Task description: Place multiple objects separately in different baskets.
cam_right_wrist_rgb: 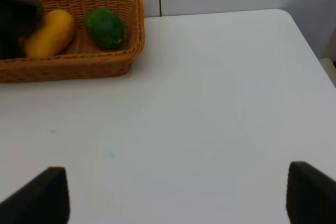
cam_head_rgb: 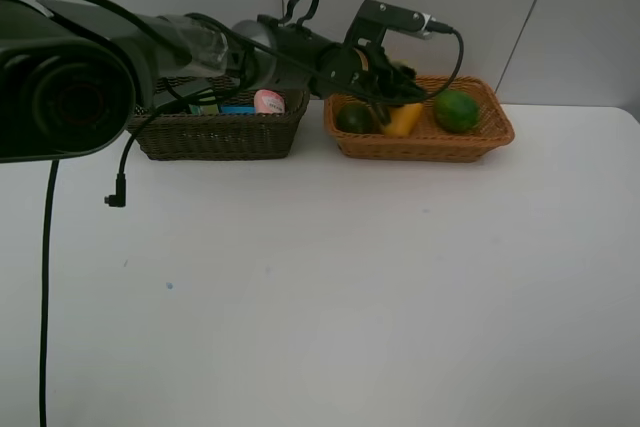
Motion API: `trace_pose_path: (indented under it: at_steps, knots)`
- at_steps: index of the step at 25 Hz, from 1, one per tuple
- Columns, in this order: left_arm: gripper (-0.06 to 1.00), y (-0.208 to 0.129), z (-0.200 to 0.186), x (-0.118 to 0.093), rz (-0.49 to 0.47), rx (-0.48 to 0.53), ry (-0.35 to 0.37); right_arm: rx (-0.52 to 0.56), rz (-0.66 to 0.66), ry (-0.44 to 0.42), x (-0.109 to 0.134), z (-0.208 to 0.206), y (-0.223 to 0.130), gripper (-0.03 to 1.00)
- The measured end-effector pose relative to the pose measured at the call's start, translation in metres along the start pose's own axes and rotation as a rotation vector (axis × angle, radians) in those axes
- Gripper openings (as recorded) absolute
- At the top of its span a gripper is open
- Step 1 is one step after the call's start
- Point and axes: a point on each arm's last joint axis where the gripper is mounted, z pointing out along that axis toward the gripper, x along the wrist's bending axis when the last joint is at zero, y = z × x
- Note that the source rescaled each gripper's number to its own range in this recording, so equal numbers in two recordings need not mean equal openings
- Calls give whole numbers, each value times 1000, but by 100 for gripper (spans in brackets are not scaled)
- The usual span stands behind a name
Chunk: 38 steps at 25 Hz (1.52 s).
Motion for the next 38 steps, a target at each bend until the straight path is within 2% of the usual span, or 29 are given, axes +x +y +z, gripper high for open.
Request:
trace_pose_path:
  at_steps: [1, 3, 14, 21, 25, 30, 33, 38]
  knots:
    - [90, 0, 0, 0, 0, -2, 0, 0, 0, 0, 0, 0, 0, 100]
    - [94, 0, 0, 0, 0, -2, 0, 0, 0, 0, 0, 0, 0, 100]
    - [95, 0, -1, 0, 0, 18, 2, 0, 0, 0, 0, 0, 0, 100]
    - [95, 25, -30, 7, 2, 205, 42, 0, 0, 0, 0, 0, 0, 100]
    - [95, 46, -60, 16, 20, 343, 86, 0, 0, 0, 0, 0, 0, 100]
    - [95, 56, -93, 21, 25, 537, 130, 0, 0, 0, 0, 0, 0, 100]
    - [95, 67, -111, 22, 23, 585, 144, 0, 0, 0, 0, 0, 0, 100]
    - [95, 84, -133, 23, 21, 600, 165, 0, 0, 0, 0, 0, 0, 100]
